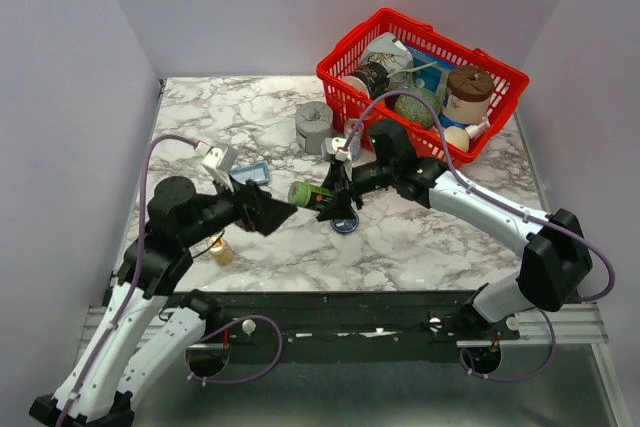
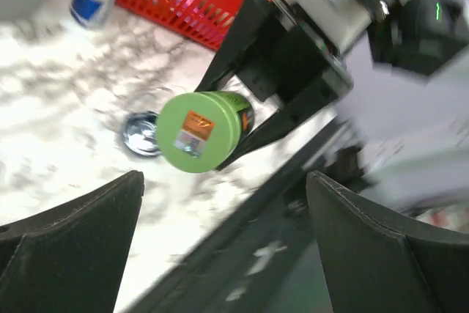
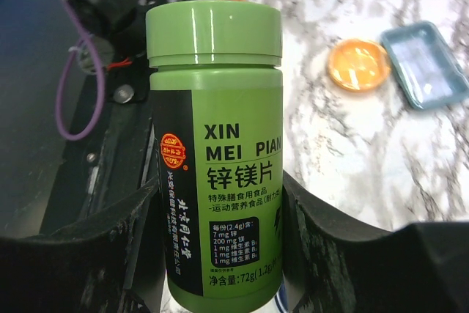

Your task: Sort the pills into containers

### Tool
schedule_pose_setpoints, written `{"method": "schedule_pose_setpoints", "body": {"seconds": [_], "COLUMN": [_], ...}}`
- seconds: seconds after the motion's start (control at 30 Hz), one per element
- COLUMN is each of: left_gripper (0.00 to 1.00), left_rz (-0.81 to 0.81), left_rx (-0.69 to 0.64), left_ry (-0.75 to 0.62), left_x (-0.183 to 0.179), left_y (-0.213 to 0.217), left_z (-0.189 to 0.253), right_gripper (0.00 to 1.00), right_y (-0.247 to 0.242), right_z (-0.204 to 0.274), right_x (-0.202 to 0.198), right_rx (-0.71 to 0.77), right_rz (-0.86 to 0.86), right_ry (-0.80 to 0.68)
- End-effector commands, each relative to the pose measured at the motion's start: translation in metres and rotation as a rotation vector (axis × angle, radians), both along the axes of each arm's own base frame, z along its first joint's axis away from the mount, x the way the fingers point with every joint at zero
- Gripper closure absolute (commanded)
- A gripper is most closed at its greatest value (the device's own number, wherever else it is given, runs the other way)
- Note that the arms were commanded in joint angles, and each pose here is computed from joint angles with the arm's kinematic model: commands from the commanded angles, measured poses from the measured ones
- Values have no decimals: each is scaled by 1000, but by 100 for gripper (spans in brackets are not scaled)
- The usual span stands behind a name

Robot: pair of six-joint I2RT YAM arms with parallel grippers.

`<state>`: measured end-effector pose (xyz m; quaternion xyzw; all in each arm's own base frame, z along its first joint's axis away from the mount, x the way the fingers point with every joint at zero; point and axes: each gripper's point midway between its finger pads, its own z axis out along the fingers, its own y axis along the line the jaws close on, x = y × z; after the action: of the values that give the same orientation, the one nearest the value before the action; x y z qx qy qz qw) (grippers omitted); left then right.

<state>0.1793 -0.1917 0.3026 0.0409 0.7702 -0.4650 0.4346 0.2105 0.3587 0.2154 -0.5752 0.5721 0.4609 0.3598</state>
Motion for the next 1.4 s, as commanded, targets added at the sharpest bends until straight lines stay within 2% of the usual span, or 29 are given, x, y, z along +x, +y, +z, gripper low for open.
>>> {"method": "schedule_pose_setpoints", "body": {"seconds": [0.0, 0.07, 0.13, 0.27, 0.63, 1.13, 1.23, 1.27, 1.3, 1.33, 1.37], "left_gripper": [1, 1, 1, 1, 4, 29, 53, 73, 89, 100, 100], "left_rz": [-285, -364, -424, -536, -585, -610, -601, -584, -540, -490, -441], "left_rx": [424, 442, 410, 366, 304, 261, 250, 240, 242, 239, 192], "left_ry": [-680, -864, -904, -901, -863, -809, -761, -744, -717, -677, -575], "left_x": [-34, -40, -42, -34, -28, -26, -25, -23, -17, -11, -10], "left_y": [21, 13, 4, -15, -29, -44, -46, -46, -45, -42, -42], "left_z": [-4, -7, -7, -10, -14, -19, -19, -15, -13, -11, -6], "right_gripper": [88, 88, 88, 88, 88, 88, 88, 88, 88, 88, 89], "right_y": [-6, -8, -8, -8, -7, -6, -6, -6, -5, -4, -4], "right_z": [21, 22, 22, 20, 19, 16, 15, 14, 15, 13, 11], "right_x": [-39, -48, -51, -53, -54, -52, -51, -50, -49, -45, -42], "right_rx": [101, 113, 113, 110, 110, 101, 98, 94, 92, 79, 70], "right_rz": [232, 287, 305, 312, 324, 318, 311, 305, 299, 278, 263], "right_ry": [3, 20, 26, 25, 37, 53, 48, 45, 40, 30, 28]}}
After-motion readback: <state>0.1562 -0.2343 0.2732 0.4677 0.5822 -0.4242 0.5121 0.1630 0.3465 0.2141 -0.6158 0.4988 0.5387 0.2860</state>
